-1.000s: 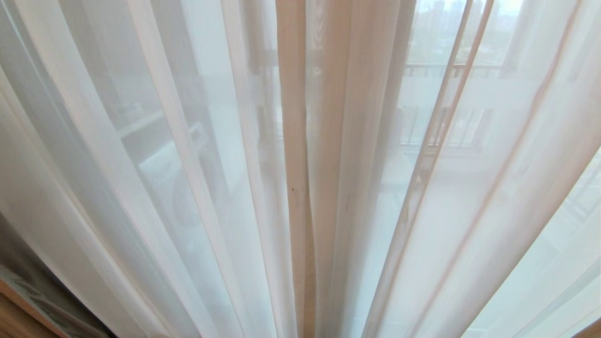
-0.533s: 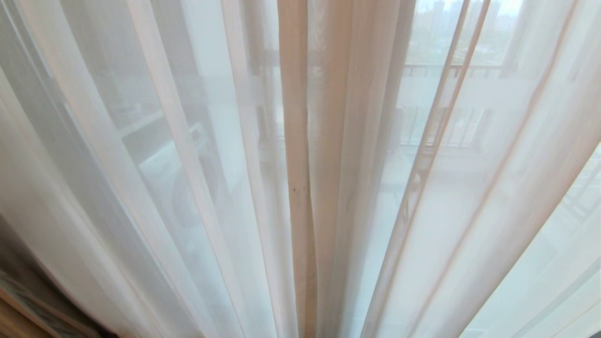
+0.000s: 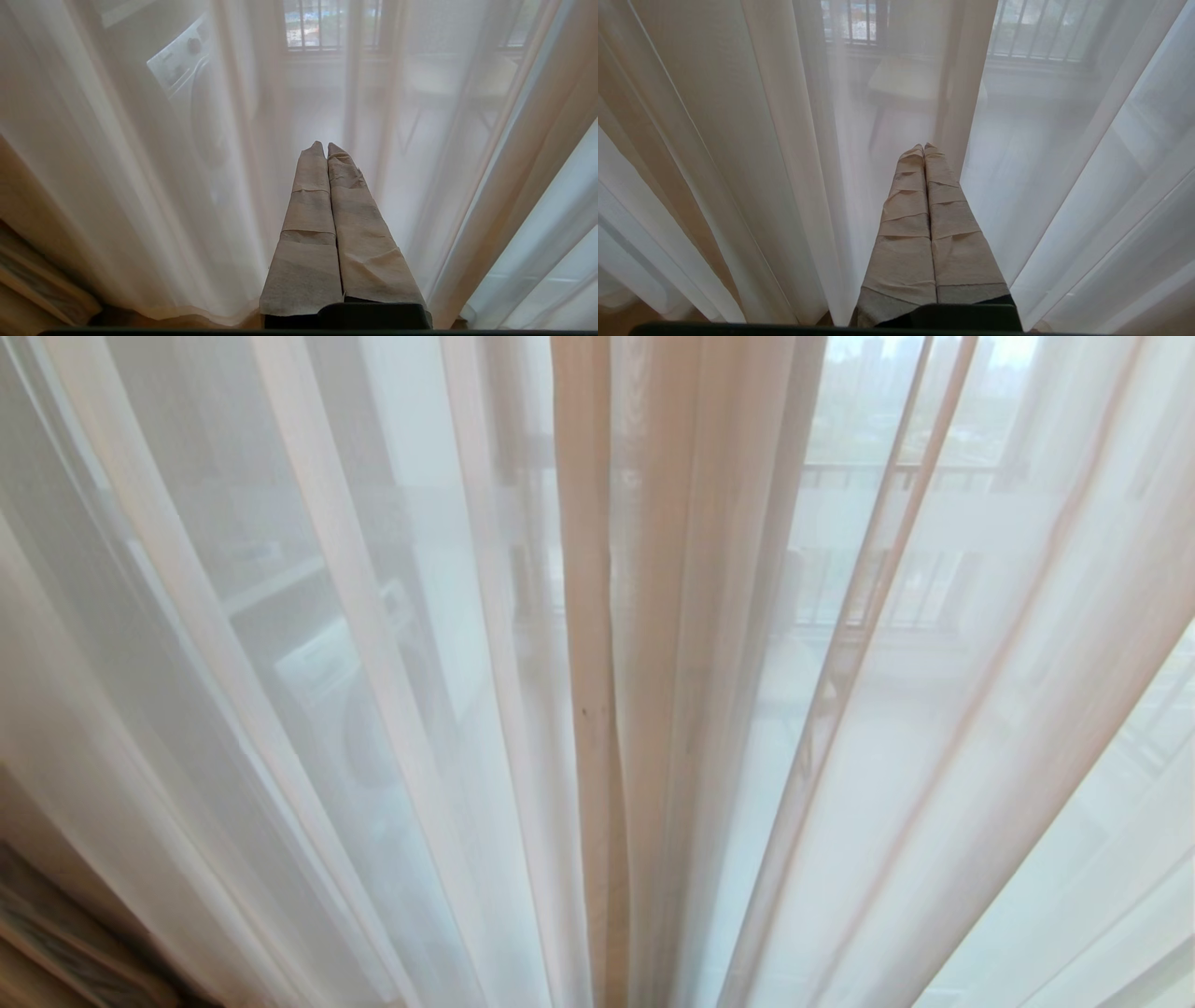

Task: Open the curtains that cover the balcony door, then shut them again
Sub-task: Pull the outer curtains open on both sides

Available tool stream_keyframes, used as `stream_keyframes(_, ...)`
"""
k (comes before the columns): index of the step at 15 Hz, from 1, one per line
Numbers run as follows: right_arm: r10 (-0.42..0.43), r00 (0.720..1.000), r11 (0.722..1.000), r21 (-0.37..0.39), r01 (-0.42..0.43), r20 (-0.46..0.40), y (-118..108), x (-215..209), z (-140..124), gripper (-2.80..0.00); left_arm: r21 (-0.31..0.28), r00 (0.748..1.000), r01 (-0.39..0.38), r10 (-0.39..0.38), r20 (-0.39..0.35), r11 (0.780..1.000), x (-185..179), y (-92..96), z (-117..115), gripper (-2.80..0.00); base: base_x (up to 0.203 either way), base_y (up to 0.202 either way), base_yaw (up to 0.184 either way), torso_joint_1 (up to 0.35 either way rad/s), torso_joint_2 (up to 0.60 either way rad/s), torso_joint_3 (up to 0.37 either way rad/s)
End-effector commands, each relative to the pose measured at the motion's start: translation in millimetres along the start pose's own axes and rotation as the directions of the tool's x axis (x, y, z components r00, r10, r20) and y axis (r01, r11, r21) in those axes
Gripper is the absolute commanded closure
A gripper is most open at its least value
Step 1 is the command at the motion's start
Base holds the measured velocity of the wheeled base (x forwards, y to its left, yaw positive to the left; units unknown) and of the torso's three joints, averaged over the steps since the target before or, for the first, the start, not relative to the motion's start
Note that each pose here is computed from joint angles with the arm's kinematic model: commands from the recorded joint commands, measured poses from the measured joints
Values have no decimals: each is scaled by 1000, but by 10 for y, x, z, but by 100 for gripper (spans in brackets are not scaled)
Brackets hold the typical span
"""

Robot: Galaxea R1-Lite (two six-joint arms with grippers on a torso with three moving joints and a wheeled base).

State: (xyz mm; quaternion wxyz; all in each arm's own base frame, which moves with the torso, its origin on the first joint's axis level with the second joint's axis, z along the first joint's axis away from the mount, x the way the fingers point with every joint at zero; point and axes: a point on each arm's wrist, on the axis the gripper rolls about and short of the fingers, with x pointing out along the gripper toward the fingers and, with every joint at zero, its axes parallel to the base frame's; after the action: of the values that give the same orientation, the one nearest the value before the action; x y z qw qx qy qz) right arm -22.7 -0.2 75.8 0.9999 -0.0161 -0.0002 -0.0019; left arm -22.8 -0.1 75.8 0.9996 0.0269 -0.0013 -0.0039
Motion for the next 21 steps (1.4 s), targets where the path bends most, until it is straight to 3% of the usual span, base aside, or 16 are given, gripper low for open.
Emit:
stream_keyframes(1, -1, 1000, 1000, 0, 1, 1, 0, -1, -1, 0, 1, 1000, 0, 0, 1, 1000, 0, 0, 0, 0, 0, 0, 0, 0, 0, 0)
stream_keyframes(11, -2, 1000, 999, 52, 2, 2, -1, 0, 0, 0, 1, 1000, 0, 0, 1, 1000, 0, 0, 0, 0, 0, 0, 0, 0, 0, 0)
stream_keyframes(21, -2, 1000, 999, 52, 2, 2, -1, 0, 0, 0, 0, 1000, 0, 0, 1, 1000, 0, 0, 0, 0, 0, 0, 0, 0, 0, 0)
